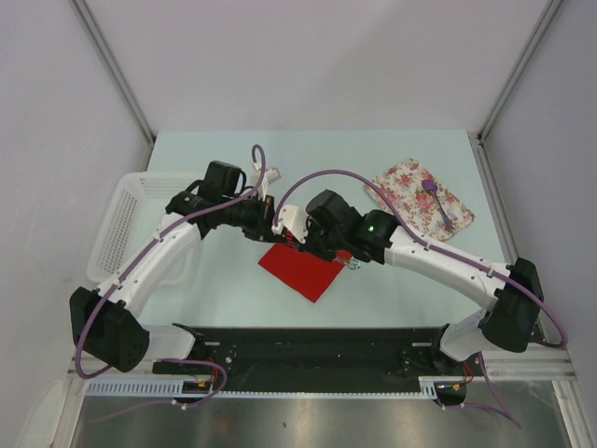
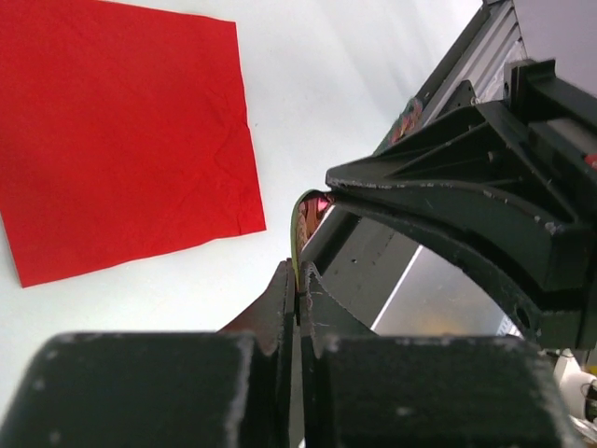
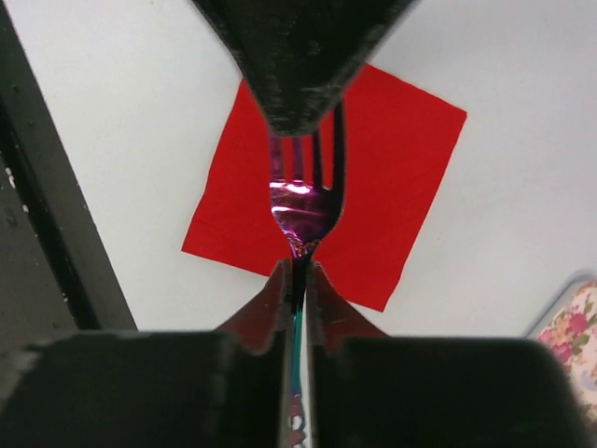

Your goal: Place the utensils on the paper napkin and roll it up

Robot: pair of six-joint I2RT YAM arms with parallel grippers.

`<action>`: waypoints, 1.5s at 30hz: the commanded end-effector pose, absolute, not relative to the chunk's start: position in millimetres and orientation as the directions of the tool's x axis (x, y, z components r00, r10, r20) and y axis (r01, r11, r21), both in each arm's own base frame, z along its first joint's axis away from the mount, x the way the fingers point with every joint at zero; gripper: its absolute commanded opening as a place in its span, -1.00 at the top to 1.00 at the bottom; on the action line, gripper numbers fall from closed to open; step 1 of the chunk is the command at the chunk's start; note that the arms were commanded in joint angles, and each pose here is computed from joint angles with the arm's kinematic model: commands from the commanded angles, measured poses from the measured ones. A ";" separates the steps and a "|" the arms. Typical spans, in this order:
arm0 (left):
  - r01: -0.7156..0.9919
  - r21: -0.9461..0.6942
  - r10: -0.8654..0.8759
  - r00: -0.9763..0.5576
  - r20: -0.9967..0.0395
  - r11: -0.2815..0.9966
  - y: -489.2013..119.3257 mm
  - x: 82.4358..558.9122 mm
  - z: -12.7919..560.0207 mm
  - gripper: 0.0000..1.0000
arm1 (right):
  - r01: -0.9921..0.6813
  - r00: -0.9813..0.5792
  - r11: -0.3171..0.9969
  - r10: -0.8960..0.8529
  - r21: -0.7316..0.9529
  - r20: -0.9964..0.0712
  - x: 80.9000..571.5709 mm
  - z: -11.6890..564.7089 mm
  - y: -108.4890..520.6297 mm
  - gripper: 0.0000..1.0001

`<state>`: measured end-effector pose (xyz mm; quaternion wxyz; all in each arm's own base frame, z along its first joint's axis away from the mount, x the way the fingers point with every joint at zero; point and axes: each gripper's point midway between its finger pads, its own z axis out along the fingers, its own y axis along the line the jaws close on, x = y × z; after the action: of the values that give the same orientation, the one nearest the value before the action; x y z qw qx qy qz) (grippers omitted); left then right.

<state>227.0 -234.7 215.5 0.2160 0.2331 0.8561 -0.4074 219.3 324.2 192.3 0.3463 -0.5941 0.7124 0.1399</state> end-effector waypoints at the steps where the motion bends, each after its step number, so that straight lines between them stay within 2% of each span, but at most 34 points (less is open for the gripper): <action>1: 0.615 -0.599 0.204 -0.765 -0.611 0.513 -242.3 229.6 236.8 0.80 | -0.938 -0.053 0.266 -0.744 -0.223 -0.666 223.6 193.4 327.0 1.00; 2: 0.616 -0.598 0.188 -0.761 -0.621 0.513 -242.2 231.3 240.2 0.56 | -0.935 -0.060 0.277 -0.738 -0.220 -0.672 225.0 194.6 326.9 1.00; 3: 0.609 -0.597 0.161 -0.758 -0.632 0.523 -237.7 232.2 240.9 0.22 | -0.930 -0.070 0.295 -0.727 -0.219 -0.683 228.1 197.1 327.7 1.00; 4: 0.593 -0.585 0.126 -0.754 -0.645 0.554 -232.4 238.5 241.9 -0.53 | -0.917 -0.119 0.349 -0.706 -0.196 -0.698 236.8 198.5 324.7 1.00; 5: 0.582 -0.582 0.065 -0.737 -0.673 0.568 -229.8 248.9 249.8 -0.91 | -0.907 -0.148 0.382 -0.688 -0.181 -0.711 244.9 198.9 325.6 1.00; 6: 0.560 -0.577 0.007 -0.721 -0.693 0.594 -218.2 260.4 254.8 -0.99 | -0.892 -0.181 0.421 -0.665 -0.164 -0.724 253.0 202.6 325.3 1.00; 11: 0.490 -0.483 -0.220 -0.500 -0.838 0.725 -169.8 304.5 297.6 -0.99 | -0.716 -0.512 0.695 -0.460 0.064 -0.726 303.0 189.4 315.2 1.00; 15: 0.287 -0.474 -0.344 -0.403 -0.848 0.832 -131.2 336.6 303.9 -0.99 | -0.516 -0.701 0.828 -0.260 0.220 -0.665 327.8 170.8 319.3 1.00; 18: 0.305 -0.521 -0.386 -0.404 -0.829 0.797 -130.5 343.5 296.2 -0.99 | -0.405 -0.767 0.866 -0.147 0.294 -0.625 336.9 155.5 335.3 1.00; 22: 0.278 -0.562 -0.432 -0.412 -0.802 0.779 -130.3 354.1 298.5 -0.99 | -0.309 -0.773 0.918 -0.091 0.247 -0.628 351.7 134.6 346.0 1.00; 24: 0.231 -0.558 -0.419 -0.453 -0.787 0.797 -127.1 357.5 286.9 -0.99 | -0.276 -0.780 0.931 -0.073 0.237 -0.622 355.6 129.0 349.0 1.00; 29: 0.271 -0.514 -0.324 -0.524 -0.788 0.814 -135.0 350.6 259.5 -0.99 | -0.218 -0.827 0.943 -0.043 0.250 -0.560 365.3 91.7 346.6 1.00; 30: 0.270 -0.518 -0.303 -0.564 -0.769 0.812 -139.3 344.9 244.1 -0.98 | -0.212 -0.834 0.946 -0.044 0.247 -0.550 365.4 86.2 343.5 1.00; 33: 0.302 -0.534 -0.213 -0.681 -0.700 0.789 -150.6 320.7 196.6 -0.71 | -0.215 -0.837 0.943 -0.045 0.254 -0.545 365.4 83.7 334.5 1.00; 36: 0.262 -0.544 -0.156 -0.781 -0.604 0.797 -150.2 303.0 151.4 -0.71 | -0.226 -0.824 0.937 -0.038 0.266 -0.565 363.4 92.4 328.6 1.00; 40: 0.233 -0.572 -0.134 -0.840 -0.526 0.787 -155.0 295.8 116.6 -0.64 | -0.234 -0.817 0.930 -0.030 0.284 -0.575 360.3 99.4 328.5 1.00; 45: 0.250 -0.572 -0.087 -0.864 -0.496 0.781 -166.9 305.9 96.9 -0.56 | -0.234 -0.814 0.928 -0.025 0.289 -0.580 358.1 103.2 324.2 1.00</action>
<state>294.9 -151.4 93.0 0.2493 0.0045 0.9193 -0.3046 350.2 315.9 63.0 0.2515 -0.0805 0.9545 0.1386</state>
